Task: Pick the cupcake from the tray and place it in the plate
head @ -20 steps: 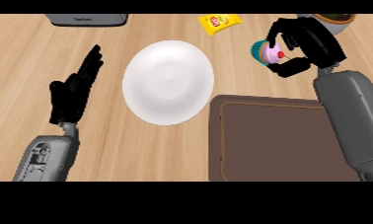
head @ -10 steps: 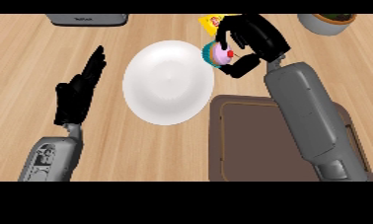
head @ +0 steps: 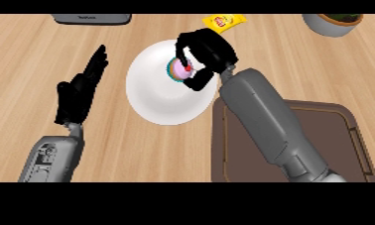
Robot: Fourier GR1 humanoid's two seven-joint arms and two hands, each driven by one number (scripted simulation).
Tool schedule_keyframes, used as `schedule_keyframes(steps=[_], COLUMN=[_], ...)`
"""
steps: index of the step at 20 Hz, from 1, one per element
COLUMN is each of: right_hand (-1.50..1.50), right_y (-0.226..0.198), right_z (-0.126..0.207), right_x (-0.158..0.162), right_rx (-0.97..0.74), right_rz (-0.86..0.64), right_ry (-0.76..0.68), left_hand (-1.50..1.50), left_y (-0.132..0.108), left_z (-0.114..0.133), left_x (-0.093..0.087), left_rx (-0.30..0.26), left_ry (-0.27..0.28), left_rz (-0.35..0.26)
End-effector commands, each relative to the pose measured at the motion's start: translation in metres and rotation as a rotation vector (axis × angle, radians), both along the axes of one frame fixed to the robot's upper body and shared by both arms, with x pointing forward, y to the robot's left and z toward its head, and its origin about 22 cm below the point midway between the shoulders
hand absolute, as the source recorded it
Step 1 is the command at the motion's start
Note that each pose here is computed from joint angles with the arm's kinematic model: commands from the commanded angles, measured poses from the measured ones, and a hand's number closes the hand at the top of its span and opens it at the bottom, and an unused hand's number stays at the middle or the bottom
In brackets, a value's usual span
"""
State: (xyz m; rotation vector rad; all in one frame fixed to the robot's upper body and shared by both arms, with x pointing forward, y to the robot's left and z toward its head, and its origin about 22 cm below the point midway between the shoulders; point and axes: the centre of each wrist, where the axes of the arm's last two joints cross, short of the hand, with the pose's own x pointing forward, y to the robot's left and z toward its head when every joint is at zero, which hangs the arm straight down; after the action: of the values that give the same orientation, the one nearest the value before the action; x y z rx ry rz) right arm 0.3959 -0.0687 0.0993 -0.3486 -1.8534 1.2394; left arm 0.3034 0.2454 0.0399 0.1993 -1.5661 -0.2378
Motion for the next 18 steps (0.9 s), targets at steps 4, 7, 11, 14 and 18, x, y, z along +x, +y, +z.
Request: schedule_keyframes(steps=[4,7,11,14,18], right_hand=[1.5,-1.5,-1.5,-1.5,-1.5], right_y=[0.033,0.025,0.025,0.024,0.021], right_z=[-0.022,-0.044,-0.057,-0.069,-0.061], right_x=[0.003,0.001,-0.005,-0.009,-0.005], right_rx=[-0.227,-0.138,-0.089,-0.05,0.155], right_rz=[-0.061,-0.132,-0.133,-0.116,-0.085], right_ry=[-0.022,0.129,0.228,0.215,0.273], left_hand=[0.0,0.0,0.0,0.0,0.0], left_y=[0.007,-0.019,-0.021,-0.025,-0.019], left_z=[-0.009,0.003,0.006,0.01,0.008], left_x=[0.015,0.017,0.016,0.018,0.017], left_rx=[0.003,0.002,-0.022,0.004,0.002], left_ry=[-0.006,-0.016,-0.012,-0.021,-0.031], left_rz=[-0.017,-0.062,-0.069,-0.077,-0.093])
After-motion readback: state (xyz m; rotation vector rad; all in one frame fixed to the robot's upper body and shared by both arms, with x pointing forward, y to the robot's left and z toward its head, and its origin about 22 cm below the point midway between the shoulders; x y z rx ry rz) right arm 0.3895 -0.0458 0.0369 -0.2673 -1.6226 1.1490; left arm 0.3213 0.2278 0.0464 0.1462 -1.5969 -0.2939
